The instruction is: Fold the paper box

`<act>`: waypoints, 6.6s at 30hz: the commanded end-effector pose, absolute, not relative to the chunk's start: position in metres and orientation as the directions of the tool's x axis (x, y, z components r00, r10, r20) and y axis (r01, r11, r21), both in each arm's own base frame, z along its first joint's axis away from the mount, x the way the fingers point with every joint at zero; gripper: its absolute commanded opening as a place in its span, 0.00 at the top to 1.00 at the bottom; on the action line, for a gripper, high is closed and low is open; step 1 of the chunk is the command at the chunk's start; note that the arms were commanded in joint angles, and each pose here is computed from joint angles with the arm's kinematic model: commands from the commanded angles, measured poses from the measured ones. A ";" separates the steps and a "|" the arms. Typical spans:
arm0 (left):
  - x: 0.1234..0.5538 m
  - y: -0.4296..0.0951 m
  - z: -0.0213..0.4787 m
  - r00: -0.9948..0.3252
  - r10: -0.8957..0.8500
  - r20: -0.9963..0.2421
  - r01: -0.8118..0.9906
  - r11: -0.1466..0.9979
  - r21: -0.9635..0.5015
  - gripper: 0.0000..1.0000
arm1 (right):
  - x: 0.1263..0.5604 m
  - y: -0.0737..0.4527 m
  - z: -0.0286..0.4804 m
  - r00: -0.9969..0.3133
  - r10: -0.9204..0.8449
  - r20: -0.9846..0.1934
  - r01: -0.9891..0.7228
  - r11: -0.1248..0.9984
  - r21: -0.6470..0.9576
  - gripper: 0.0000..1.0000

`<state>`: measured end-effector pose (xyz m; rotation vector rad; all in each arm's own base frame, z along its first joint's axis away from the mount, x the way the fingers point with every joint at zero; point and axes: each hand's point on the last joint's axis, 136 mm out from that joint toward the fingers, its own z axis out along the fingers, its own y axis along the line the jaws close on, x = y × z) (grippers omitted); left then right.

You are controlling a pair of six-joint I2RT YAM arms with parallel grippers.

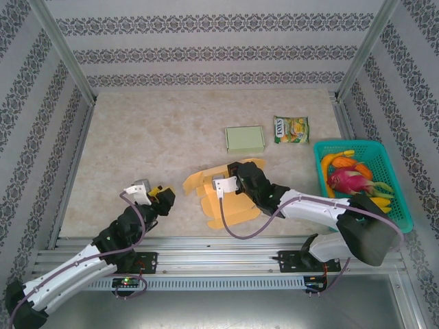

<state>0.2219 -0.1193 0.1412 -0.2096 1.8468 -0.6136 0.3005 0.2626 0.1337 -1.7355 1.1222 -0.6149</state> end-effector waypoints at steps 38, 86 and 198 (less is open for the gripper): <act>0.253 -0.203 0.115 -0.495 -0.142 -0.857 0.342 0.875 -0.342 0.52 | 0.290 0.281 0.159 0.475 -0.860 -0.184 -0.244 0.073 -0.967 1.00; 0.269 -0.186 0.096 -0.408 0.024 -0.913 0.328 0.937 -0.121 0.53 | 0.300 0.270 0.046 0.448 -0.889 0.090 -0.265 -0.229 -0.937 1.00; 0.361 -0.149 0.059 -0.440 -0.150 -0.885 -0.287 0.958 -0.020 0.66 | 0.311 0.245 0.036 0.288 -0.942 -0.171 -0.478 0.013 -0.878 1.00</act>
